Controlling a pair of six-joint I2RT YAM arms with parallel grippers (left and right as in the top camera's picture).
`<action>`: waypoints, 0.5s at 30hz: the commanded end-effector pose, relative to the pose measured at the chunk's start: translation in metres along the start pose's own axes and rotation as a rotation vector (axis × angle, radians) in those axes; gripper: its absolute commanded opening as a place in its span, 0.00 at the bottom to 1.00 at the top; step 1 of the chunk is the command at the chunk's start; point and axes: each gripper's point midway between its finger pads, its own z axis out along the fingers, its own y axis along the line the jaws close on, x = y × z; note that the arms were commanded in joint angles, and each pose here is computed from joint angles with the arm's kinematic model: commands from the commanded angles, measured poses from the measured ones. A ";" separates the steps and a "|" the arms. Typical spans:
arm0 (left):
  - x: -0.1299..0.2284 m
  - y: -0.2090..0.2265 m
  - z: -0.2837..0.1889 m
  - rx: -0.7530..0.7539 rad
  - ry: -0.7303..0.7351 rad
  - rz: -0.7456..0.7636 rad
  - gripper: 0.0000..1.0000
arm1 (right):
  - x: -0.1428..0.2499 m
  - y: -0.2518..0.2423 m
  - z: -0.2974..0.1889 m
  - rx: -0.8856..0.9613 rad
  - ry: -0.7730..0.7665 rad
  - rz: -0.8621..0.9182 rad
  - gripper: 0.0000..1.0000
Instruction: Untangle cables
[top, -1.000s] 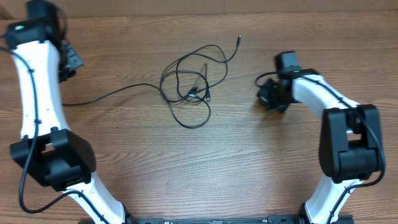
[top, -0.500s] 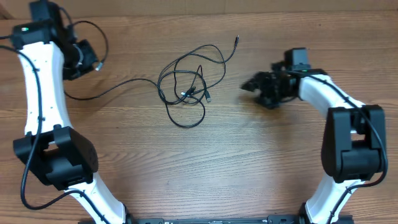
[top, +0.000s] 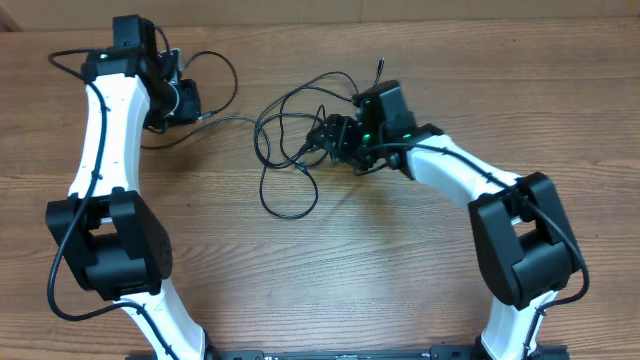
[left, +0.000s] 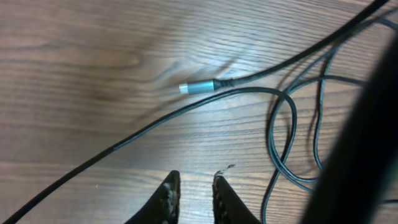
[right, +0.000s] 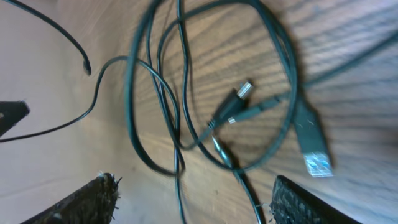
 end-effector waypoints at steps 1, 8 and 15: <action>0.004 -0.015 -0.001 0.020 -0.004 0.090 0.24 | -0.014 0.001 0.000 0.091 -0.145 -0.004 0.78; 0.008 -0.036 0.012 0.035 -0.007 0.137 0.30 | -0.011 -0.003 0.019 0.156 -0.214 -0.047 0.59; 0.012 -0.052 0.040 0.050 -0.039 0.183 0.50 | -0.009 -0.012 0.020 0.184 -0.206 -0.038 0.06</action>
